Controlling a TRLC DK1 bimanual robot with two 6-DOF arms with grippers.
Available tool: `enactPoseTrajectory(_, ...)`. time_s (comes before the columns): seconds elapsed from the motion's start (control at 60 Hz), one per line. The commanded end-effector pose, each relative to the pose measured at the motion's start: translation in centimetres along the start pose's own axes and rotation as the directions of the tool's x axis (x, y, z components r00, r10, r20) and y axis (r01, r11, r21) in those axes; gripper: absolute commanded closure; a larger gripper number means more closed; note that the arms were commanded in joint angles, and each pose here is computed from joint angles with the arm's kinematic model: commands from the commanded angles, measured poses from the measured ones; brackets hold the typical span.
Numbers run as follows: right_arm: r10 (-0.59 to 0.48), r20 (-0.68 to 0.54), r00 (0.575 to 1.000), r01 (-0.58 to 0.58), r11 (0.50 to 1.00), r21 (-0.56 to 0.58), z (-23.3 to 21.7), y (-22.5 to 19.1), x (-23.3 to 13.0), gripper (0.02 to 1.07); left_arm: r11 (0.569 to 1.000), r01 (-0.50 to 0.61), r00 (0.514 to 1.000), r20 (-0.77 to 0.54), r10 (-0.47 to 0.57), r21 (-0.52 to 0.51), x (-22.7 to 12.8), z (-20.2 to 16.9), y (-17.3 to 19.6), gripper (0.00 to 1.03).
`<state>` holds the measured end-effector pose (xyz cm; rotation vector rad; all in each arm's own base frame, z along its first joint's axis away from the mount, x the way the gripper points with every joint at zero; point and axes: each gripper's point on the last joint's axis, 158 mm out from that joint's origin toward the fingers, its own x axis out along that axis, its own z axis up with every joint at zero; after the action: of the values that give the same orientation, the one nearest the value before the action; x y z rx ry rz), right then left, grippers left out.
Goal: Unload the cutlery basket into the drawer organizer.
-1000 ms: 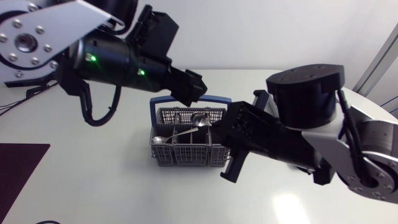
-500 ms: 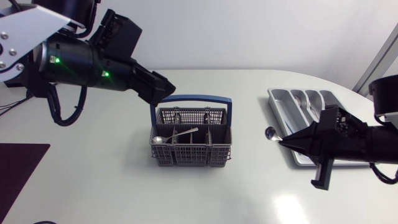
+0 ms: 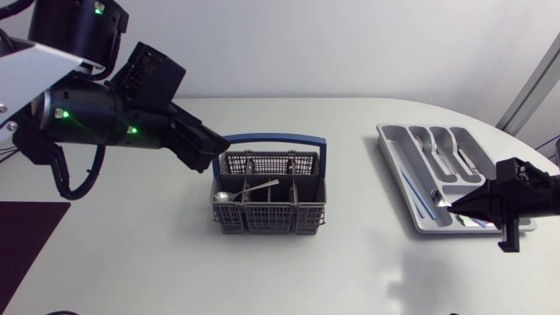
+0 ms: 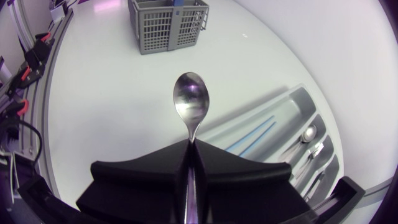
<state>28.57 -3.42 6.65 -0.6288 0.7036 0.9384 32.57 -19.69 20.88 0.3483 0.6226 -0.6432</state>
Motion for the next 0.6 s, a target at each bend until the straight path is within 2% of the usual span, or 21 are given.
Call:
enactPoseTrajectory(0.0,0.011,-0.021,1.0,-0.012,0.999,-0.049,-2.3,-2.0,-0.5,1.02,1.0,-0.013,0.999,-0.028,0.014,0.028,0.0,-1.6,0.3,0.16)
enactPoseTrajectory(0.083,0.056,-0.064,0.996,-0.059,0.997,-0.045,-5.2,-3.6,-1.1,1.02,0.999,-0.025,0.999,-0.047,0.027,0.043,0.2,-2.6,0.5,0.16)
enactPoseTrajectory(0.233,0.06,-0.127,0.99,-0.072,0.993,-0.093,-9.0,-5.9,-1.8,1.01,0.997,-0.04,0.997,-0.056,0.044,0.062,0.0,-3.4,0.6,0.16)
enactPoseTrajectory(0.4,0.07,-0.172,0.983,-0.092,0.988,-0.125,-11.0,-7.0,-1.7,0.96,0.996,-0.049,0.996,-0.066,0.053,0.069,0.0,-4.3,0.7,0.16)
enactPoseTrajectory(0.583,0.077,-0.251,0.965,-0.12,0.98,-0.161,-13.4,-7.2,-0.5,0.96,0.995,-0.071,0.995,-0.065,0.076,0.077,-0.5,-4.8,1.1,0.16)
